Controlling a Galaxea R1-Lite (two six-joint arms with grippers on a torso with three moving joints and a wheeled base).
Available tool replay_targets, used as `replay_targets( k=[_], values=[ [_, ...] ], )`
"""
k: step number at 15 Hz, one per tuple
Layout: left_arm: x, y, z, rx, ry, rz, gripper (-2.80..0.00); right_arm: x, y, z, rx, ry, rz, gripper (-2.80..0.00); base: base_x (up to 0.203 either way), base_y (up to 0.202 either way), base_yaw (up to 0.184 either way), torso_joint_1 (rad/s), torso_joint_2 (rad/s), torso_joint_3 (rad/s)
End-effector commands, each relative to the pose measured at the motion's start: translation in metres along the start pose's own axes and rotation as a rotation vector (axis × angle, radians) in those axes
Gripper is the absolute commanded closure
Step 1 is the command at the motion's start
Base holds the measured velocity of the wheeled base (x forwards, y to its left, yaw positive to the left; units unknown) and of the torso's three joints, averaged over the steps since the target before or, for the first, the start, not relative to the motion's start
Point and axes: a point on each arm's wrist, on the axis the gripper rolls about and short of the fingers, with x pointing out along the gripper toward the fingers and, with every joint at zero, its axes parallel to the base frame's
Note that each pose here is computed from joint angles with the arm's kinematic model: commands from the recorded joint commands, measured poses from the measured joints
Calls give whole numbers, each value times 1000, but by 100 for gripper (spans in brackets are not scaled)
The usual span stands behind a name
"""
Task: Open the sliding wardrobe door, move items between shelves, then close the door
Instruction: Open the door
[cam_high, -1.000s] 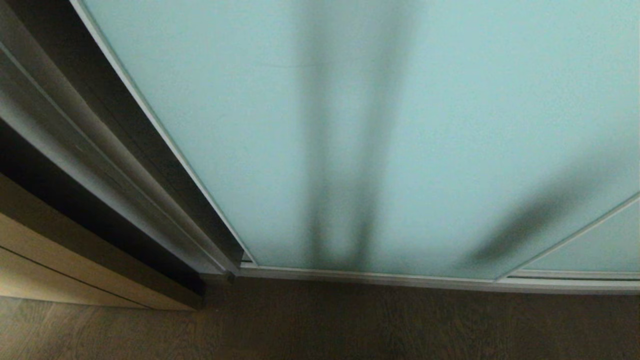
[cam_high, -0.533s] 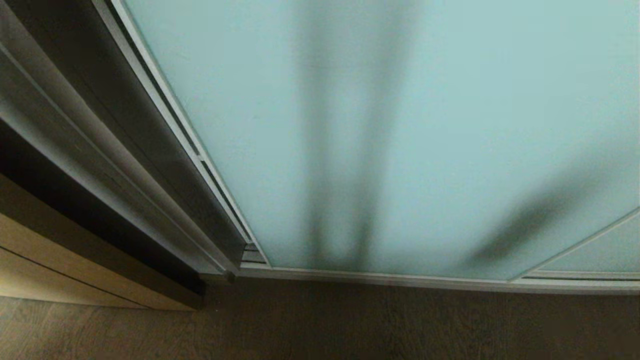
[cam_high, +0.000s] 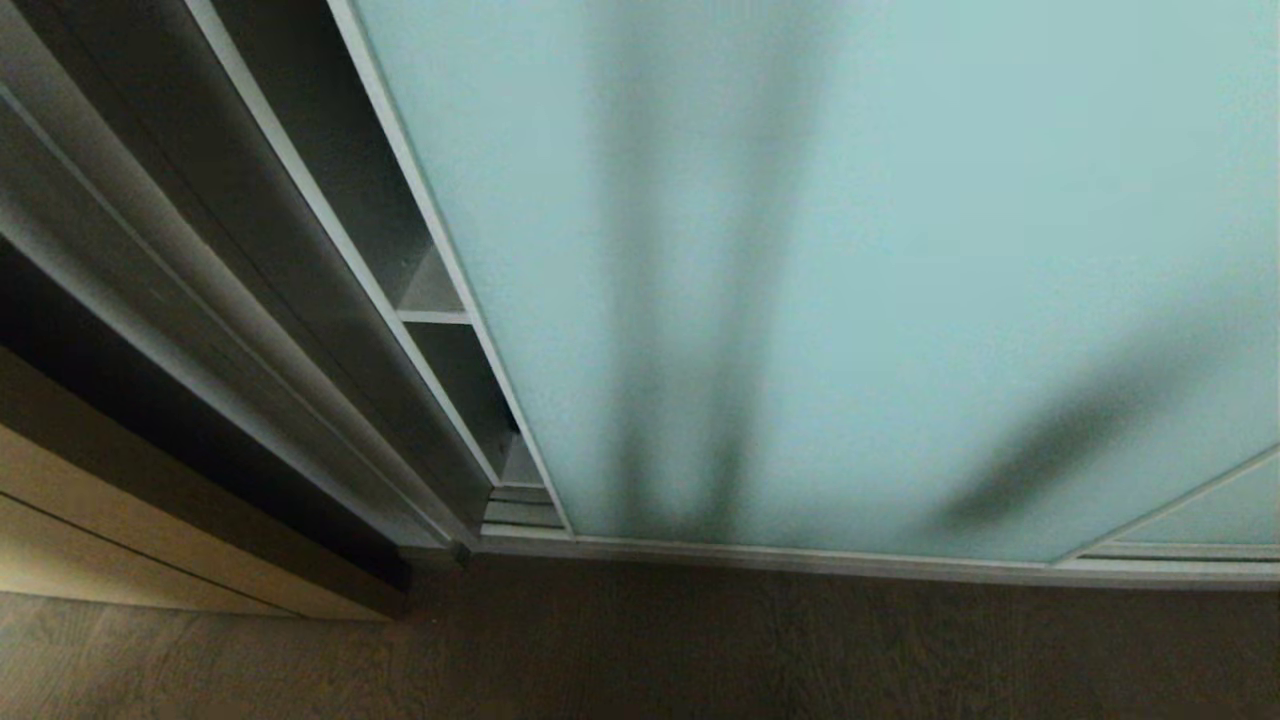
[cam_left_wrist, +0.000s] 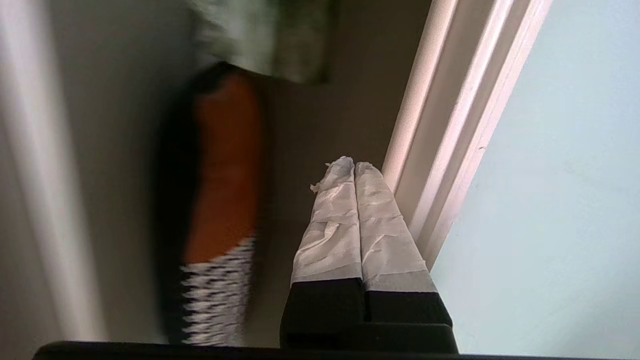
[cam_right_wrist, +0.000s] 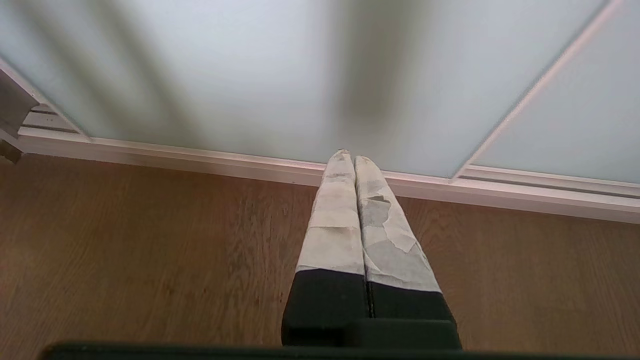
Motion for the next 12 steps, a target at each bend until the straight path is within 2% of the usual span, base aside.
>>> replay_targets(
  k=[1,12],
  values=[
    [11,-15,-18,-26,40,-46,0,0,0,0,-1,0,0,0,0,0,0,0,0,0],
    [43,-94,-55,-151,77,-211,0,0,0,0,-1,1,0,0,0,0,0,0,0,0]
  ],
)
